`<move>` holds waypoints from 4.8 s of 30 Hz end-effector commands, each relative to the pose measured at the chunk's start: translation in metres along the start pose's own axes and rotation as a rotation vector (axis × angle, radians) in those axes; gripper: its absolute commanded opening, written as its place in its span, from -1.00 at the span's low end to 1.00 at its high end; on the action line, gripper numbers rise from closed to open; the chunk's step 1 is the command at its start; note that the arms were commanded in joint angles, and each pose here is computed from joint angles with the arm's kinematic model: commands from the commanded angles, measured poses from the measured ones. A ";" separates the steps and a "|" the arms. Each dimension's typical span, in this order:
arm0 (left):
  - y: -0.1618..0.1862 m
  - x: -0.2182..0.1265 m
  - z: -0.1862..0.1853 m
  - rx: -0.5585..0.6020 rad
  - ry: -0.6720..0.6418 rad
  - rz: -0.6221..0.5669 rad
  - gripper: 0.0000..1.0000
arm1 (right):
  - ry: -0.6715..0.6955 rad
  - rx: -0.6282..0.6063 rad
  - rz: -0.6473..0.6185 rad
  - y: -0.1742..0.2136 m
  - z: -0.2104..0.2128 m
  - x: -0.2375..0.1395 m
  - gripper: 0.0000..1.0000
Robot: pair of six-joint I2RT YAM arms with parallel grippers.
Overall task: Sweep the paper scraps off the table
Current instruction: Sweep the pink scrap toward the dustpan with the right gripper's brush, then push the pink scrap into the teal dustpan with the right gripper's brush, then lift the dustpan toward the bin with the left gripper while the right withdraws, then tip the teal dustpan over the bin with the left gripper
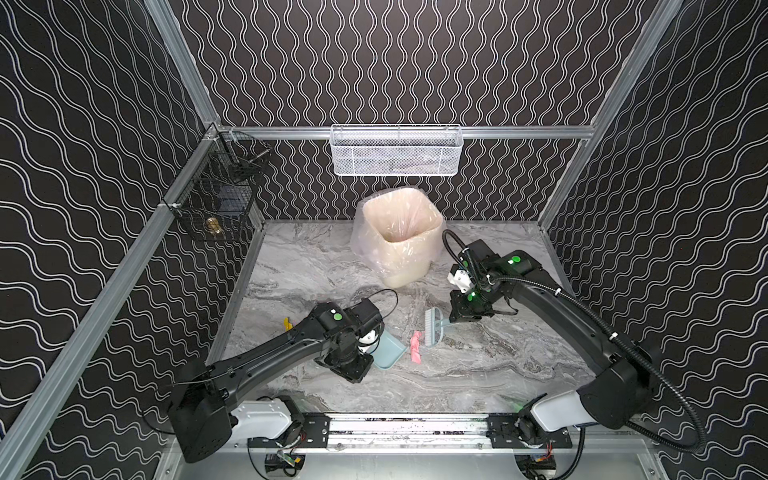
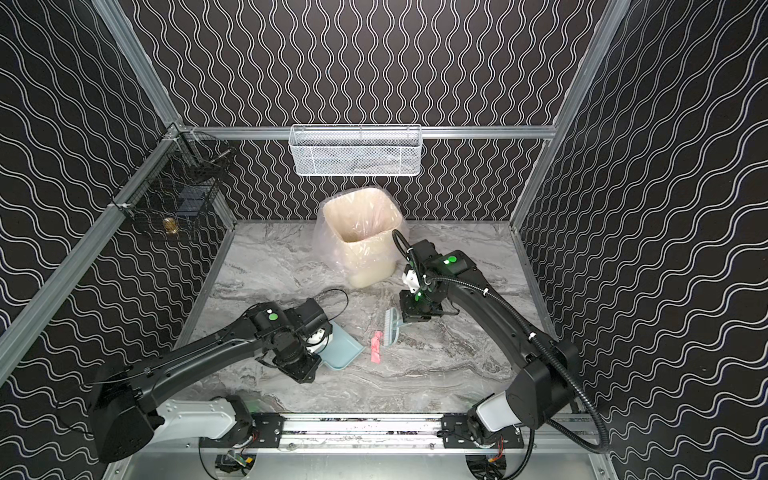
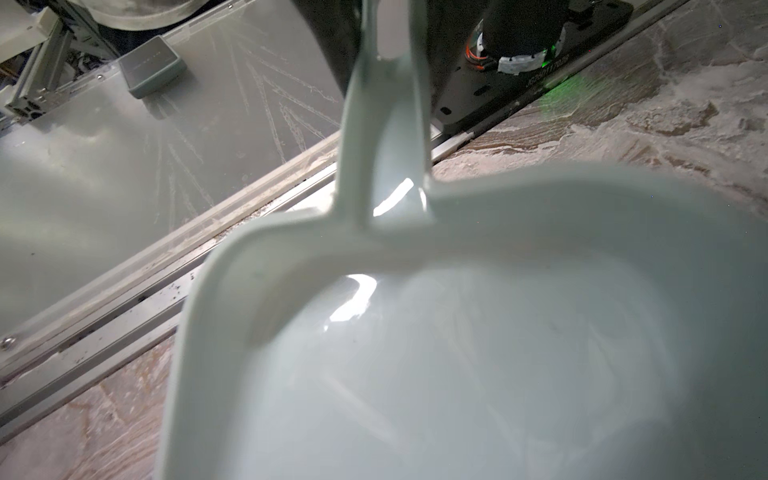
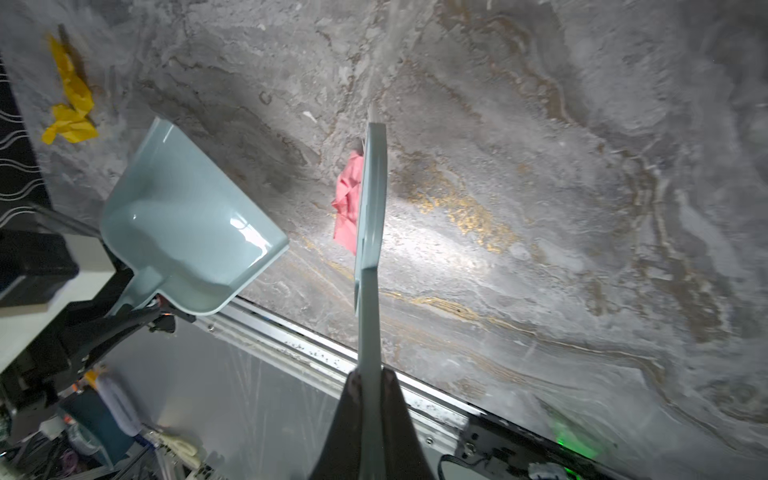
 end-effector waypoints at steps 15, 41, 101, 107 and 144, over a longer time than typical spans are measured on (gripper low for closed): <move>-0.010 0.032 -0.020 0.190 -0.016 0.126 -1.00 | 0.218 -0.163 0.131 -0.025 0.005 0.031 -1.00; -0.021 0.052 -0.022 0.140 0.008 0.216 -1.00 | 0.072 -0.305 0.160 -0.001 0.066 0.053 -1.00; -0.024 -0.200 -0.001 -0.119 0.039 -0.403 -1.00 | -0.076 0.014 -0.219 0.008 -0.042 -0.071 -1.00; -0.057 -0.215 0.016 -0.134 0.034 -0.420 -1.00 | -0.085 0.008 -0.225 0.013 -0.041 -0.074 -1.00; -0.206 -0.225 0.049 -0.115 -0.373 -0.541 -1.00 | -0.124 0.022 -0.194 0.034 -0.043 -0.050 -1.00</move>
Point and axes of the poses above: each gripper's point midway between its finger pads, its own x axis out along the fingers, its own z axis along the line the jaws close on, y = z × x, the point moved 6 cm from there along -x, back along the fingers, and after that the axes turned 10 degrees about -x, right-handed, at the moved point
